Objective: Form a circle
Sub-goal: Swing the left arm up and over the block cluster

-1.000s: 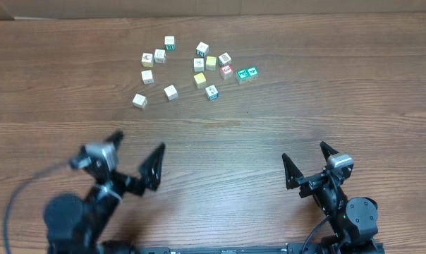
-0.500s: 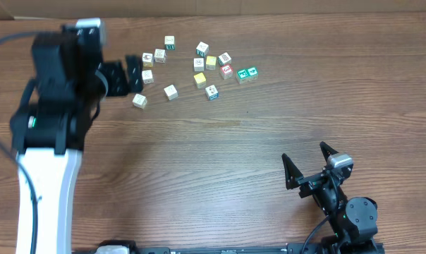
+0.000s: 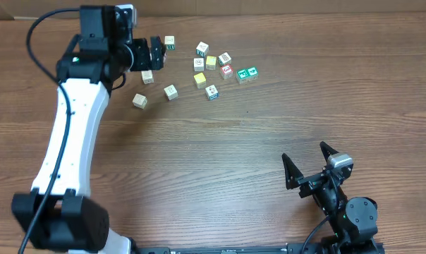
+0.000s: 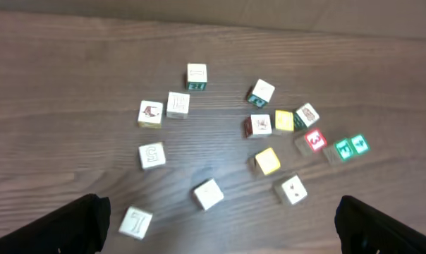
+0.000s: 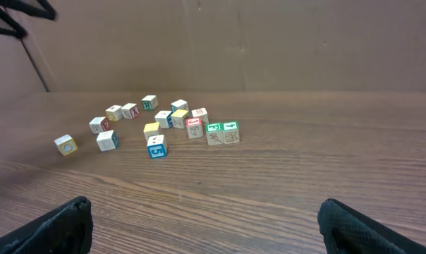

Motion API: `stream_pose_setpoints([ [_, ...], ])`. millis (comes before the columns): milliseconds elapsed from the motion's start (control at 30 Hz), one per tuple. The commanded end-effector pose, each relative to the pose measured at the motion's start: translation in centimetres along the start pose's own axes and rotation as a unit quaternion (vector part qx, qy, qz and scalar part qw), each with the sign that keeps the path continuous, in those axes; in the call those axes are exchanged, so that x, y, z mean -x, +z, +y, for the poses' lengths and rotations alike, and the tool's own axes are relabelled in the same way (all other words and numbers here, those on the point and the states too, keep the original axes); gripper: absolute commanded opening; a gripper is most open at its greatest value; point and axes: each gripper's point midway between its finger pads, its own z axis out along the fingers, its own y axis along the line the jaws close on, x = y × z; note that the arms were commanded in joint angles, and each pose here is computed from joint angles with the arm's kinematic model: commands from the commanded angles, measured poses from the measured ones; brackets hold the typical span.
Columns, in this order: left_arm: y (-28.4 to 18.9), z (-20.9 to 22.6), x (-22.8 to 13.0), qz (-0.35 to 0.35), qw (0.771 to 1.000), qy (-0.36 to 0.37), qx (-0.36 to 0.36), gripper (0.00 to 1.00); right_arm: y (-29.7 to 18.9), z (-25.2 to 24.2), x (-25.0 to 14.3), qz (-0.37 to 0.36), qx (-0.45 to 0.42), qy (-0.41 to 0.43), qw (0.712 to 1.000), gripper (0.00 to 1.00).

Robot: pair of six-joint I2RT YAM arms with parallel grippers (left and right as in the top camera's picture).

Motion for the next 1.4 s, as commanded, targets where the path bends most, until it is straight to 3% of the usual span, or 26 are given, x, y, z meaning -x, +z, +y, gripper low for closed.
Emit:
stream_pose_setpoints([
  [0,2.0,0.7,0.2,0.005,0.998,-0.05,0.028,1.0,-0.1,-0.1,0.3,-0.008,-0.002,0.001,1.0,1.0],
  [233,6.2,1.1,1.1,0.034,0.994,-0.036,0.095,1.0,-0.1,-0.1,0.3,-0.008,-0.002,0.001,1.0,1.0],
  [600,10.6,1.2,6.2,0.022,0.992,-0.091,0.083,1.0,-0.1,-0.1,0.3,-0.008,-0.002,0.001,1.0,1.0],
  [1000,14.6,0.1,-2.8,0.18,0.975,-0.067,0.108,1.0,-0.1,-0.1,0.3,-0.008,-0.002,0.001,1.0,1.0],
  [1167,14.6,-1.2,-6.1,0.232,0.963,-0.071,0.122,0.95,-0.1,-0.1,0.3,-0.008,-0.002,0.001,1.0,1.0],
  [1367,13.0,0.1,-8.1,0.257,0.941,-0.093,0.199,0.97,-0.1,-0.1,0.3,-0.008,-0.002,0.001,1.0,1.0],
])
